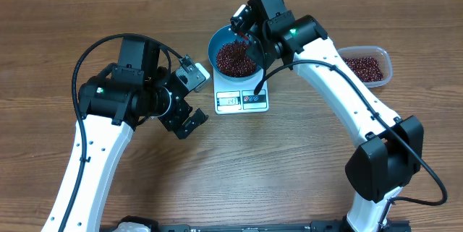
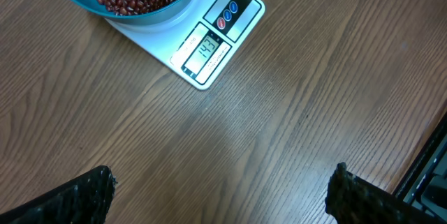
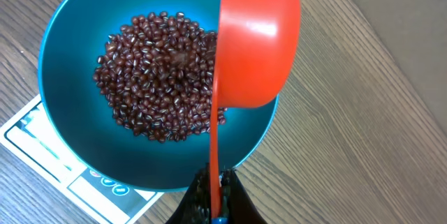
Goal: Scoop item into bowl and weigh 150g on scale
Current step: 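Tilt the red scoop to pour the beans into the blue bowl, then carry the empty red scoop right to the clear beans tub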
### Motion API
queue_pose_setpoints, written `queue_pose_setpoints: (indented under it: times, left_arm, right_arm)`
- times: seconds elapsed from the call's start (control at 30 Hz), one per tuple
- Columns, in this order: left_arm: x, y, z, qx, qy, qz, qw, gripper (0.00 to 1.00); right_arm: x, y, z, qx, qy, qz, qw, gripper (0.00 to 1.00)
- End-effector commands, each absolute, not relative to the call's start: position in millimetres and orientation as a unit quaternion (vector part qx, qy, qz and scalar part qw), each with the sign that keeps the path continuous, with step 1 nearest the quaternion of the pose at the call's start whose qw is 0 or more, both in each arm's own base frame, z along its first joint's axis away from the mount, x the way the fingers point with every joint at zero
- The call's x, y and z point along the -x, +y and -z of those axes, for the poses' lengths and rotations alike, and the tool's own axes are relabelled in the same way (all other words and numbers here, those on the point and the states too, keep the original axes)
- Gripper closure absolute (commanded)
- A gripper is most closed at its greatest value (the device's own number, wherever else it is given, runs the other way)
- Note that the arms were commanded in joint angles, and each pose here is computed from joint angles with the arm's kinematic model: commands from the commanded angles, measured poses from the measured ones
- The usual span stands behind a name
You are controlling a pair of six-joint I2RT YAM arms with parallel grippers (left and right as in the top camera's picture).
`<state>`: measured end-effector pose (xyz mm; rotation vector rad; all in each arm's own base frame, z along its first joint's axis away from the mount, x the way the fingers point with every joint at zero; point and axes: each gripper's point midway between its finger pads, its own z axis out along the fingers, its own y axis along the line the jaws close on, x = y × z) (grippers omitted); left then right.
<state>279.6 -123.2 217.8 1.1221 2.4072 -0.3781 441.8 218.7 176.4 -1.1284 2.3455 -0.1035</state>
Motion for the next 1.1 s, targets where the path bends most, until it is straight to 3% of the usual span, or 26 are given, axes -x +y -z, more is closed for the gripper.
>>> queue_pose_setpoints:
  times: [0.0,0.27,0.47,0.6,0.83,1.07]
  left_arm:
    - [-278.8,-121.5,-221.3,-0.403,0.874,0.135,0.234,0.00]
    - [-278.8,-121.5,-221.3,-0.403,0.874,0.135,0.234,0.00]
    - [-278.8,-121.5,-221.3,-0.403,0.874,0.135,0.234,0.00]
    - [-278.8,-121.5,-221.3,-0.403,0.874,0.135,0.234,0.00]
    - [-278.8,-121.5,-221.3,-0.403,0.874,0.135,0.234,0.00]
    - [-278.8,-121.5,-221.3,-0.403,0.874,0.135,0.234,0.00]
  right_arm:
    - [-446.9,217.9,-210.6,0.411,0.857,0.054,0.306,0.96]
    - [-455.3,204.9,-221.7,0.378,0.863,0.090,0.323,0.96]
    - [-447.5,190.6,-264.7,0.325,0.869,0.075,0.366,0.96]
    - [-436.2,146.3,-290.9,0.289,0.879,0.087,0.369,0.96]
    - [-415.1,49.2,-262.3,0.177,0.942,0.095,0.268,0.96]
    - [-408.3,-3.0,-233.4,0.099,0.971,0.009,0.215,0.91]
